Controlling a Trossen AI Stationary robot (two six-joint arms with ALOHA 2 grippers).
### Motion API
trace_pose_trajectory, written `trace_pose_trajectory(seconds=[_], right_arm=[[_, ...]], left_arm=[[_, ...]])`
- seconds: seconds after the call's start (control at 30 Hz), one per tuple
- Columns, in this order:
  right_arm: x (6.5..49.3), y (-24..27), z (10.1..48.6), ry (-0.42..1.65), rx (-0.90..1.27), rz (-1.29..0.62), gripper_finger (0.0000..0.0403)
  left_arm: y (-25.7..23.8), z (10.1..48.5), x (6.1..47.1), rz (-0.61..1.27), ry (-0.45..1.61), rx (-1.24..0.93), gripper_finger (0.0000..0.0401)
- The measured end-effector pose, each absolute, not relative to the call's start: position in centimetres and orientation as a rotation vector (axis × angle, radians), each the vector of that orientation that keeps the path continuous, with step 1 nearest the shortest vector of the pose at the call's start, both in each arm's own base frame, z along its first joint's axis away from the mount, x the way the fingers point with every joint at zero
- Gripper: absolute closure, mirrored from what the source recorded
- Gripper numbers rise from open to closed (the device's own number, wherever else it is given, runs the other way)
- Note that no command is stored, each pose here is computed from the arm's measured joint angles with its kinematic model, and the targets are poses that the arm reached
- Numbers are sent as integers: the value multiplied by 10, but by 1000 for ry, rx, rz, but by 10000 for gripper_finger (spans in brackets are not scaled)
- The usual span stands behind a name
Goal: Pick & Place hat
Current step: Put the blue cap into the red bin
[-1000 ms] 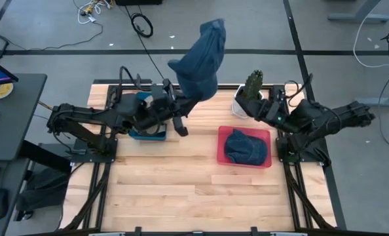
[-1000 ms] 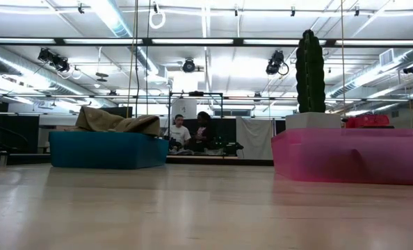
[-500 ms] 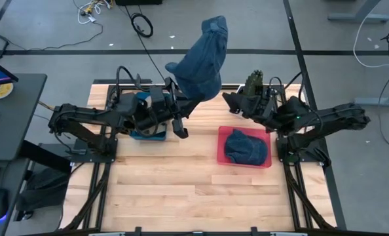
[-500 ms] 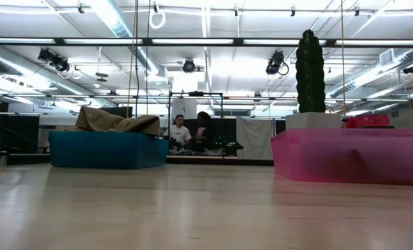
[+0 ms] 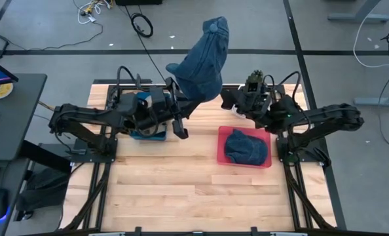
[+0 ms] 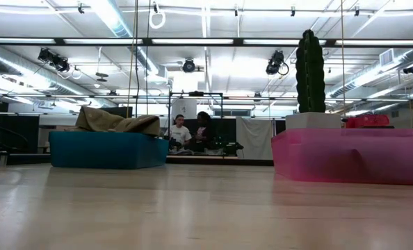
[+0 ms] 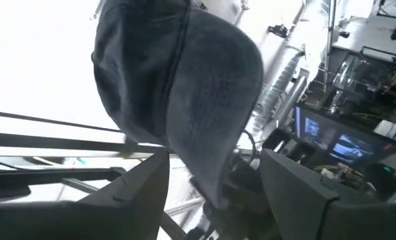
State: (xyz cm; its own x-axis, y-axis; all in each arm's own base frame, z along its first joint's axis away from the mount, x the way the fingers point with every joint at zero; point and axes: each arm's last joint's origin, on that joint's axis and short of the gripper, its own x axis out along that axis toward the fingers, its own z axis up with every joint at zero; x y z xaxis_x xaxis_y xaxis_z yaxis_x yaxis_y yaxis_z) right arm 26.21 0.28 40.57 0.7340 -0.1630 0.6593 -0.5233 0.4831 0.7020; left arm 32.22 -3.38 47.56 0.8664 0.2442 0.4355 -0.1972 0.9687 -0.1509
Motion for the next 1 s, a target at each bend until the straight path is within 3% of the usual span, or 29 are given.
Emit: trace_pose_trajectory(seconds=[0.4,0.77,1.0], right_arm=[[275,-3,424,-747,990,320,184],[274,-3,425,-751,986,327,315],[273,-3,426,-760,957,320,369]], left_arm=[[-36,464,337,227,-439,-82,390],[-36,465,336,246,-440,-35,390],[-34,462,338,256,-414,-17,358]])
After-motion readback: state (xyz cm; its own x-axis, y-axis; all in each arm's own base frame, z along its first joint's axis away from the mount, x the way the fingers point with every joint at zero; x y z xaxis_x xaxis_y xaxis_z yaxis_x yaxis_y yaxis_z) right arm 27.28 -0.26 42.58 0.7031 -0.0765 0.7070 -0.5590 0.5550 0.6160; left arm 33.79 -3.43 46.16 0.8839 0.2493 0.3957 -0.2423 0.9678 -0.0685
